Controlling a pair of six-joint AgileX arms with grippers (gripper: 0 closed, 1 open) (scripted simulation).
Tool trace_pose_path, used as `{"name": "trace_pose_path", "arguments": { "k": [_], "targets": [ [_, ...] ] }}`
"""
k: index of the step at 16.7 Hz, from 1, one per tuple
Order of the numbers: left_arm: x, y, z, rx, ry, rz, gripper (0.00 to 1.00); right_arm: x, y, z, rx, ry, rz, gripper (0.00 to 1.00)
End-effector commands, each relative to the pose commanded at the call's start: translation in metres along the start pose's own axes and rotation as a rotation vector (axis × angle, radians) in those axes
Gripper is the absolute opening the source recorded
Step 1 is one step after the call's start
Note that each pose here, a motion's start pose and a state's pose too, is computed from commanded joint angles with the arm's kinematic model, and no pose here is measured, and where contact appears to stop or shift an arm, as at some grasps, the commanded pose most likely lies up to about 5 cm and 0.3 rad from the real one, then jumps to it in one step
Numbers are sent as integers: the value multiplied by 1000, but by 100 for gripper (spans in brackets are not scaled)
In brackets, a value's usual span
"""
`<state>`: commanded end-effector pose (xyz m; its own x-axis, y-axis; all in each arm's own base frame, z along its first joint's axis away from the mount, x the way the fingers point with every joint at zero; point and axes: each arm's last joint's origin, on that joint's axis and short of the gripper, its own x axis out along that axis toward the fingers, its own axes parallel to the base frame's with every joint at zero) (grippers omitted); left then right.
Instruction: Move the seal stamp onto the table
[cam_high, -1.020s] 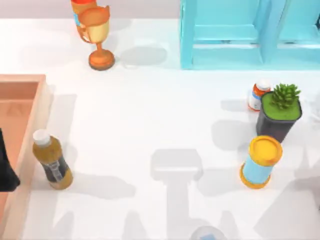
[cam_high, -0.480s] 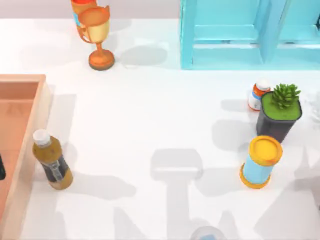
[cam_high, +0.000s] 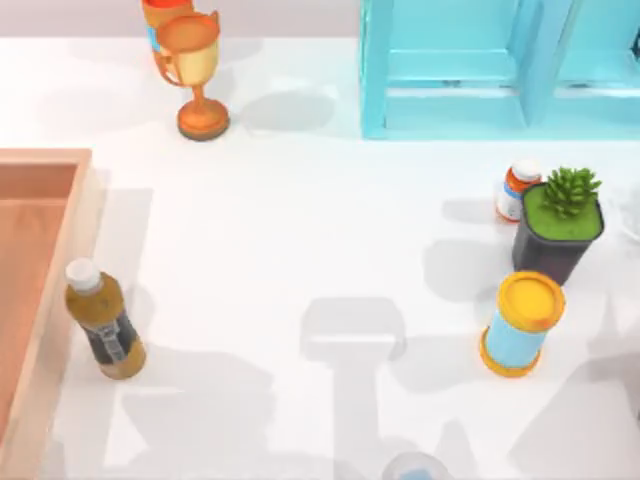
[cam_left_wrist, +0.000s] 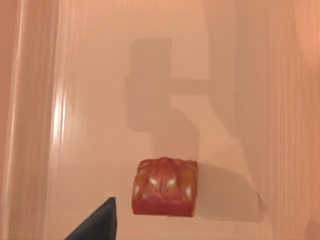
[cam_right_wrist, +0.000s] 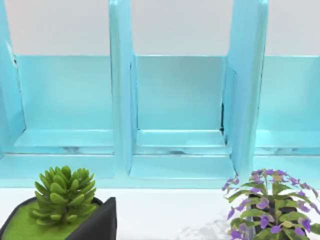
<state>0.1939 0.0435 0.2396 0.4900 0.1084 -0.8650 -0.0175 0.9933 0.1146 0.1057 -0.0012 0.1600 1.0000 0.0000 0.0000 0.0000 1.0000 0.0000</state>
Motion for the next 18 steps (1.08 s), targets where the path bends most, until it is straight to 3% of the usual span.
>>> {"name": "trace_pose_path", "arguments": {
  "k": [4, 8, 18],
  "targets": [
    [24, 25, 35, 9, 294, -55, 100, 0, 0, 0, 0, 0, 0, 100],
    [45, 45, 56, 9, 467, -104, 100, 0, 0, 0, 0, 0, 0, 100],
    [65, 50, 58, 9, 520, -123, 100, 0, 0, 0, 0, 0, 0, 100]
  ]
}}
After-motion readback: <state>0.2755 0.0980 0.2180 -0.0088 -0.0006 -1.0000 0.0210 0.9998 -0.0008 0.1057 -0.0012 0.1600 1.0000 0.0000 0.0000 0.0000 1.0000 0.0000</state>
